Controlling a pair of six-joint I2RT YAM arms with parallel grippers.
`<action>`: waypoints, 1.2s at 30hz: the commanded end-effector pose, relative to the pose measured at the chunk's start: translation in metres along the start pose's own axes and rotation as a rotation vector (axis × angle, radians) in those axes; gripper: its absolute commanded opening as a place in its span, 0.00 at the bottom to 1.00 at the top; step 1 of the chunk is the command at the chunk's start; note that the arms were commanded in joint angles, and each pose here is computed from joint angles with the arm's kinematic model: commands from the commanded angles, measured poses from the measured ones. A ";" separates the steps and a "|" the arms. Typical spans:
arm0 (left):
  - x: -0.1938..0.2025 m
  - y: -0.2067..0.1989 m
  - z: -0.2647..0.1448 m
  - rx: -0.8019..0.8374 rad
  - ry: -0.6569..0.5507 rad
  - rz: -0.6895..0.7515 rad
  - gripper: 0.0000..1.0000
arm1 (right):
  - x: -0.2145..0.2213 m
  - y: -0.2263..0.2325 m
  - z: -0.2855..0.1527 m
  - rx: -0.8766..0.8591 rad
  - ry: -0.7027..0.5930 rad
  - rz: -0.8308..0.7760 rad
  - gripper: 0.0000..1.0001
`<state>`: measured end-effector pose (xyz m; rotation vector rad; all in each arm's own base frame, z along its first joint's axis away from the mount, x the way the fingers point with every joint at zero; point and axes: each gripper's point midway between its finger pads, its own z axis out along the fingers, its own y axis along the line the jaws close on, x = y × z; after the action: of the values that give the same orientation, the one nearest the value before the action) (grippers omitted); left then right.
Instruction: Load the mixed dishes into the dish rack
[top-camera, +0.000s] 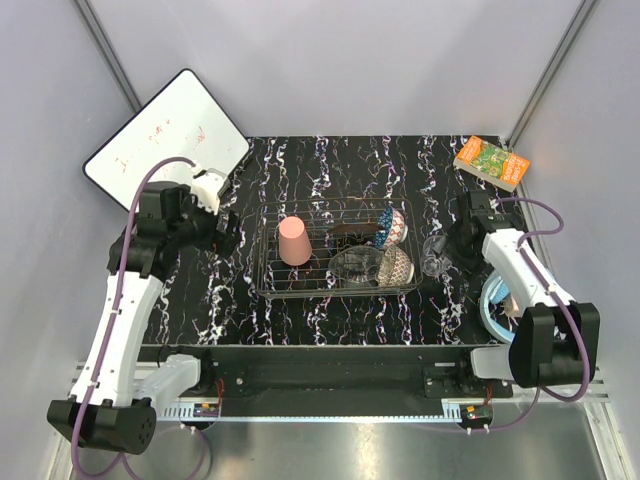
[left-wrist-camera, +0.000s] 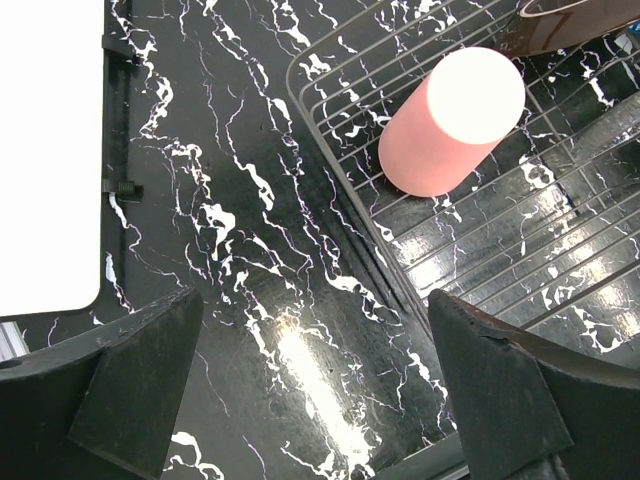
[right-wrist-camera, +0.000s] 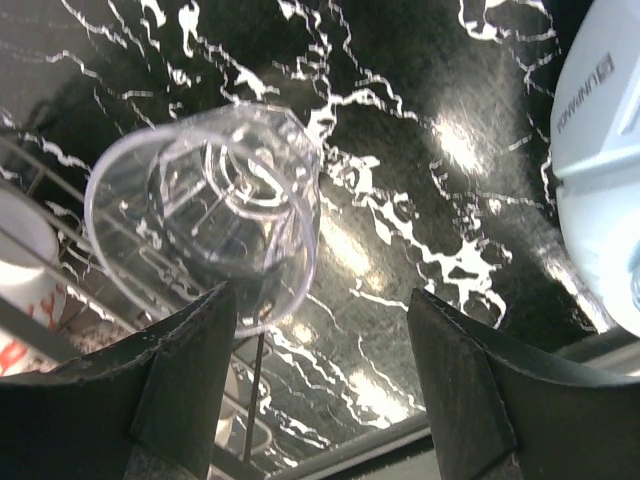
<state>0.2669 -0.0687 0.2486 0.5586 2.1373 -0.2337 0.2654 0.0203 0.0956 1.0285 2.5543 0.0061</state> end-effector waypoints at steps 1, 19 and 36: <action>-0.022 -0.003 -0.006 0.020 -0.063 0.003 0.99 | -0.005 0.003 0.015 -0.005 -0.005 -0.001 0.74; -0.084 -0.049 -0.081 0.188 -0.238 -0.066 0.99 | 0.025 0.006 0.023 -0.088 0.082 0.028 0.00; -0.124 -0.140 -0.123 0.905 -0.222 -0.265 0.99 | 0.047 0.097 -0.316 -1.508 0.123 0.026 0.00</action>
<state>0.1950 -0.1698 0.3890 0.6090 1.9076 -1.1385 0.2098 0.1176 0.3329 0.5766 1.8667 1.1190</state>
